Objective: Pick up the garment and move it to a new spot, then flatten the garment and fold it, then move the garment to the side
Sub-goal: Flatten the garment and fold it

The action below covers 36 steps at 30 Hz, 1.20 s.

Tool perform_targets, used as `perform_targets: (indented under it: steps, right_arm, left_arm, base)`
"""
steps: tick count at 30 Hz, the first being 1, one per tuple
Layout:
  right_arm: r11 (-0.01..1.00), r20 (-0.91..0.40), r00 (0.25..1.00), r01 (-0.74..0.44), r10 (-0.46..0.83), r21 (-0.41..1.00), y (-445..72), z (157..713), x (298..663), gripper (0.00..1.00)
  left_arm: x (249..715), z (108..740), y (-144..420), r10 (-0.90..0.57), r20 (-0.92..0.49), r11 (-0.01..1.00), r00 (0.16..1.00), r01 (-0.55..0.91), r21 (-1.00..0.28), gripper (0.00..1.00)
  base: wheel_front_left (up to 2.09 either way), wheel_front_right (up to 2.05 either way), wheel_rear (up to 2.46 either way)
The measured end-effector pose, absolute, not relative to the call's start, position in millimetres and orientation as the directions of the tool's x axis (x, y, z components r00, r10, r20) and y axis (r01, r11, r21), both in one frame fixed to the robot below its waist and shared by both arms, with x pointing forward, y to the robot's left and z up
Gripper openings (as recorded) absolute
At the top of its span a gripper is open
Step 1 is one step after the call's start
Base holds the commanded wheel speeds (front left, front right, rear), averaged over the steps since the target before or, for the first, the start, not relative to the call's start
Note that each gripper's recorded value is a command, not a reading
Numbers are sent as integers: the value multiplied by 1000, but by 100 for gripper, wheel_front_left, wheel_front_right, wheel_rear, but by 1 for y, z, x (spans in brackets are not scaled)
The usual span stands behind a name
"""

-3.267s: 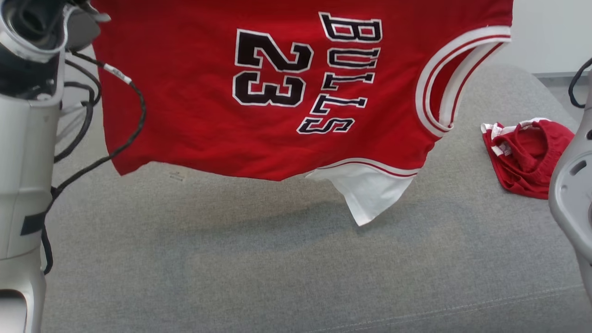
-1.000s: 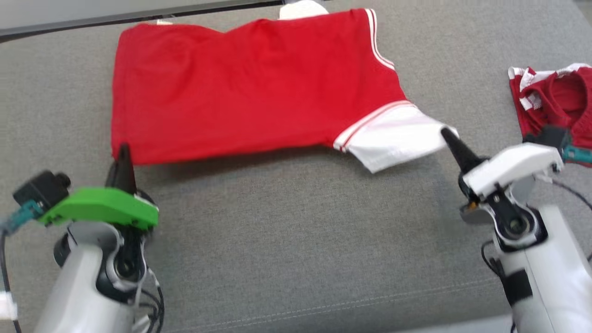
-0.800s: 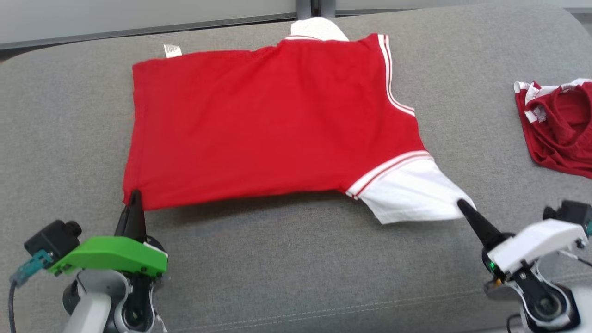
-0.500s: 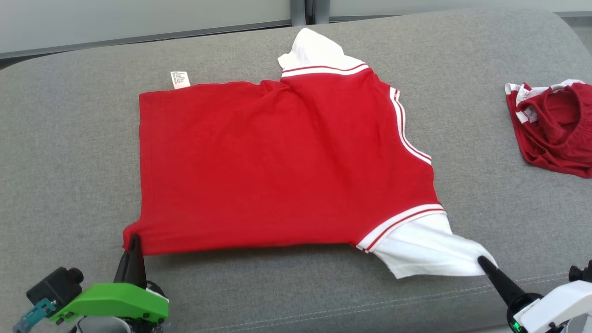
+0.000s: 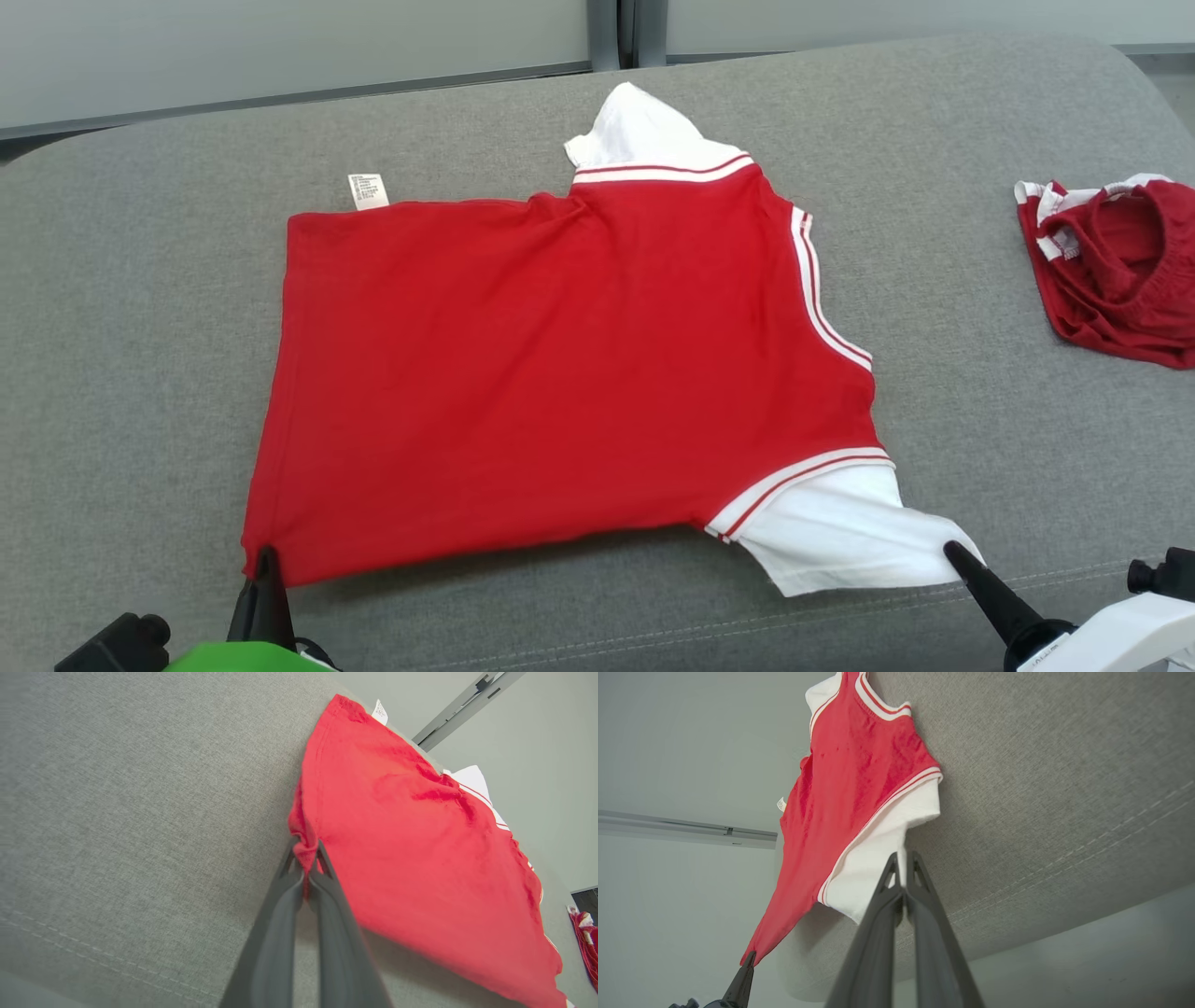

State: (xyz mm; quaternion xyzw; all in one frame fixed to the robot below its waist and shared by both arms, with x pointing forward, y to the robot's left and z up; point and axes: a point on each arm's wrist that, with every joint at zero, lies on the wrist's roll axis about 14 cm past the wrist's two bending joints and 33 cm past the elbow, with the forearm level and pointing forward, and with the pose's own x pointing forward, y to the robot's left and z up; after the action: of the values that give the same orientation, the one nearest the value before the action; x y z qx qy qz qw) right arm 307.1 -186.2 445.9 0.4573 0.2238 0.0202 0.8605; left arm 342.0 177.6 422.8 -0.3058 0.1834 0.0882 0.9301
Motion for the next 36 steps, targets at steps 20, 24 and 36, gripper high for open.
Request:
perform_targets:
  steps: [20,24,36]
  right_arm:
    - [609,-391,864,130,317,782,-173,443,327,0]
    - [637,-401,852,107,337,764,-174,448,338,0]
    - [672,-469,784,90,408,735,-177,458,375,0]
  left_arm:
    - [338,412,170,-17,-609,741,793,-399,-541,0]
    - [343,416,167,-56,-663,718,747,-431,-546,0]
    - [361,453,144,-166,-733,678,659,-464,-571,0]
  base:
    - [0,0,0]
    - [0,0,0]
    - [0,0,0]
